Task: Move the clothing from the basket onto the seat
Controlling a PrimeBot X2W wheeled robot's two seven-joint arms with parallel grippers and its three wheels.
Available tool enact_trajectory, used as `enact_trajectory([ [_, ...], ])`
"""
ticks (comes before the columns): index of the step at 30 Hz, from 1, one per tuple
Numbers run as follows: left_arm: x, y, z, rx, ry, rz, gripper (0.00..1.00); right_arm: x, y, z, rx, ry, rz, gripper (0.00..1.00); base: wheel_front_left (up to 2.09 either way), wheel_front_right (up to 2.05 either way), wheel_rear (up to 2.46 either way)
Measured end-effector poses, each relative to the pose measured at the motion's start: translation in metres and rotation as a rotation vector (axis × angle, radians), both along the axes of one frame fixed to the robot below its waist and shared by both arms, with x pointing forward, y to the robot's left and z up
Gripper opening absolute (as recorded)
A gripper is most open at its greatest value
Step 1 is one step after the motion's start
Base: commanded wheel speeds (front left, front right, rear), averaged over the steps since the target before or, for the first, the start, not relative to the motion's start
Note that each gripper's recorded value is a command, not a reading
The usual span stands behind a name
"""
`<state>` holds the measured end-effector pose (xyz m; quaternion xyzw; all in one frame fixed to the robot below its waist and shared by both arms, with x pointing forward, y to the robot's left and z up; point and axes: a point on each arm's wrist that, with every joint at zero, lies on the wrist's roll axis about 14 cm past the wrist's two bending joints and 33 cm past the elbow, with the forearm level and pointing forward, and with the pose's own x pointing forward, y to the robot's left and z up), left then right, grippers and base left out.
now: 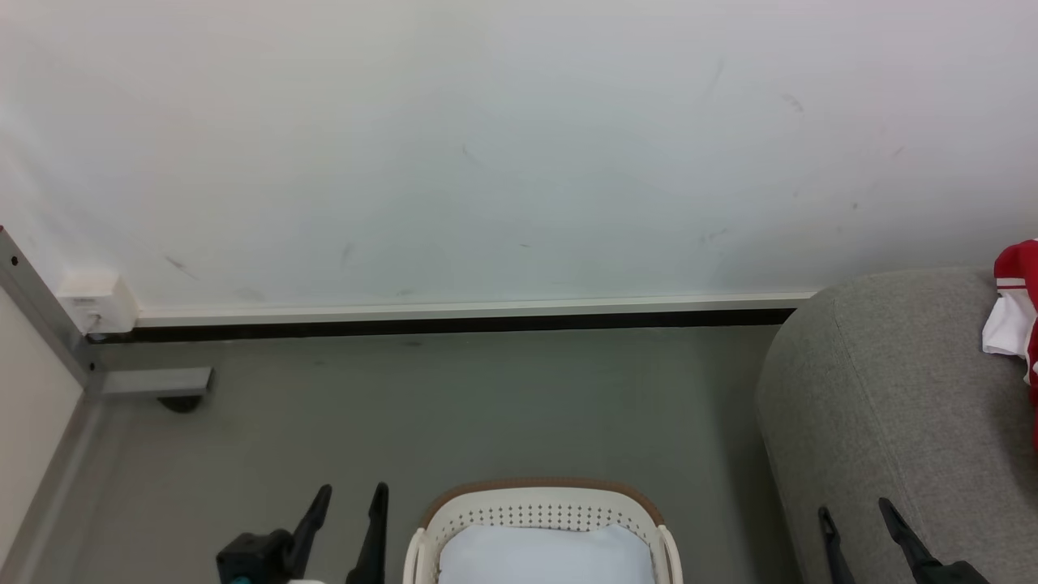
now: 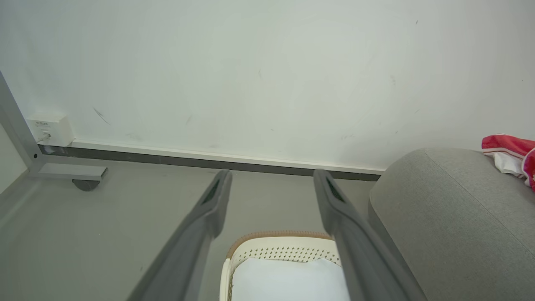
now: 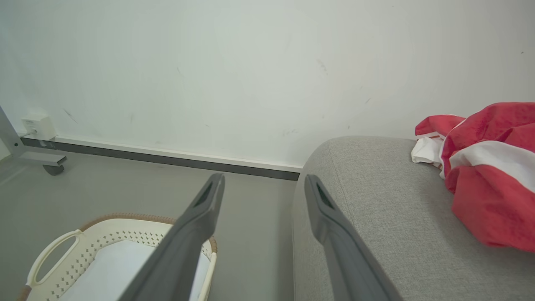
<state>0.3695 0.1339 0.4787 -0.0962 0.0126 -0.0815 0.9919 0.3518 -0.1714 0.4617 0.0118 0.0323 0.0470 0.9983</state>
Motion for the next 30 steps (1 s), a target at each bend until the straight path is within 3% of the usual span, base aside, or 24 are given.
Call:
enact_trajectory([
  [4, 0.0, 0.001, -0.001, 0.003, 0.002, 0.002, 1.0, 0.0, 0.001, 0.0, 0.002, 0.001, 0.003, 1.0, 0.0, 0.0, 0.0],
  [5, -0.001, 0.0, -0.003, 0.003, 0.008, 0.001, 0.0, -0.001, 0.001, -0.002, 0.002, 0.005, 0.003, 0.0, 0.0, 0.0, 0.0],
  [11, -0.014, 0.003, -0.029, -0.014, 0.099, 0.014, 0.0, -0.015, 0.001, -0.027, 0.031, 0.093, -0.011, 0.0, 0.0, 0.0, 0.0],
  [30, -0.007, 0.023, -0.024, -0.334, 0.153, 0.122, 0.0, -0.006, -0.014, -0.018, 0.386, 0.107, -0.134, 0.0, 0.0, 0.0, 0.0],
])
